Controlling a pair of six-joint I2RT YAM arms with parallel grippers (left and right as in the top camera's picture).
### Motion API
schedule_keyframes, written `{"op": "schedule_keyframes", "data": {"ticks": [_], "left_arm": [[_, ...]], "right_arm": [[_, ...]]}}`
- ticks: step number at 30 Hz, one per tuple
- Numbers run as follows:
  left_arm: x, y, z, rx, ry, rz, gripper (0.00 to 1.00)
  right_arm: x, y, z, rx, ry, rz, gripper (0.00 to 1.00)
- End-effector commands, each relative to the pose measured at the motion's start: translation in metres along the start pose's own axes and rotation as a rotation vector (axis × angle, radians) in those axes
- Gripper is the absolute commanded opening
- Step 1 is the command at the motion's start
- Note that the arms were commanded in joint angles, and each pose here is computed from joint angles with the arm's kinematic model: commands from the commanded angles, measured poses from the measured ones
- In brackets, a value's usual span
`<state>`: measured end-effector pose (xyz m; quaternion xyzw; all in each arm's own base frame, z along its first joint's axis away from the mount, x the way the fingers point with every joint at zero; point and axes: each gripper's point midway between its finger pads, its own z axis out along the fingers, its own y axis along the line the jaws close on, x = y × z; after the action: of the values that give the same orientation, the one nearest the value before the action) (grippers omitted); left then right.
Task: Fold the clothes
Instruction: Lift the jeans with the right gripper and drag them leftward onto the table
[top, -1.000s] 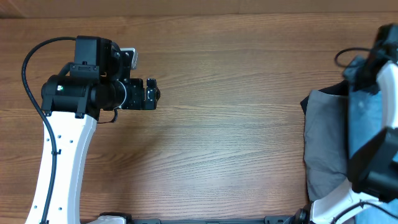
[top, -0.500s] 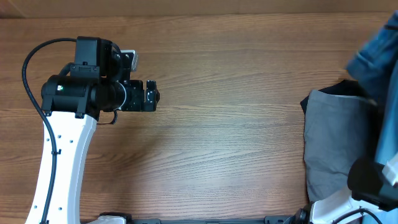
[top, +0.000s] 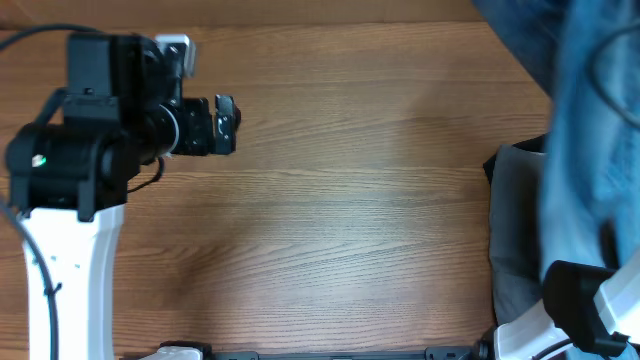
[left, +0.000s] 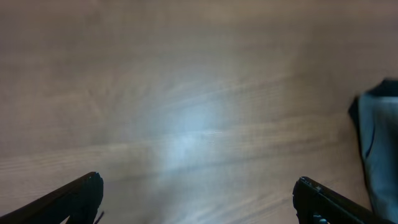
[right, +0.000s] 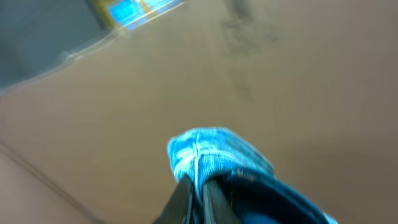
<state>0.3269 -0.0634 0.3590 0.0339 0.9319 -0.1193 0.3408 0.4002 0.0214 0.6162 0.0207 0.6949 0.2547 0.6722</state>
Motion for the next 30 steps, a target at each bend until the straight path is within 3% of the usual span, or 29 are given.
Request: {"op": "schedule_keyframes", "data": {"ticks": [1,6,11,12,13,14,17,25,30], "left_arm": [[-0.026,-0.002,-0.034,-0.027,-0.121,0.032,1.0],[-0.043,-0.009,-0.061,-0.02,-0.21,0.047,1.0],[-0.045,0.004,-0.079,-0.11,-0.24,0.04,1.0],[-0.044,0.007,-0.082,-0.132,-0.241,0.037,1.0],[-0.044,0.01,-0.085,-0.152,-0.243,0.035,1.0],[-0.044,0.014,-0.088,-0.176,-0.246,0.033,1.0],[-0.044,0.019,-0.096,-0.216,-0.259,0.029,1.0],[-0.045,0.019,-0.099,-0.218,-0.26,0.051,1.0],[-0.032,0.026,-0.059,-0.227,-0.106,0.041,1.0]], "right_arm": [[-0.016,0.073,-0.003,-0.21,-0.085,-0.03,0.04],[0.004,0.144,0.024,-0.411,-0.085,-0.012,0.04],[0.074,0.199,0.056,-0.513,0.084,0.02,0.04],[0.096,0.212,0.061,-0.533,0.141,0.008,0.2],[0.111,0.22,0.063,-0.546,0.179,-0.009,0.43],[0.123,0.224,0.065,-0.541,0.206,-0.031,0.52],[0.138,0.218,0.07,-0.415,0.22,-0.08,0.53],[0.087,0.164,0.032,-0.178,0.119,-0.087,0.59],[0.094,0.135,0.012,-0.095,0.199,-0.086,0.65]]}}
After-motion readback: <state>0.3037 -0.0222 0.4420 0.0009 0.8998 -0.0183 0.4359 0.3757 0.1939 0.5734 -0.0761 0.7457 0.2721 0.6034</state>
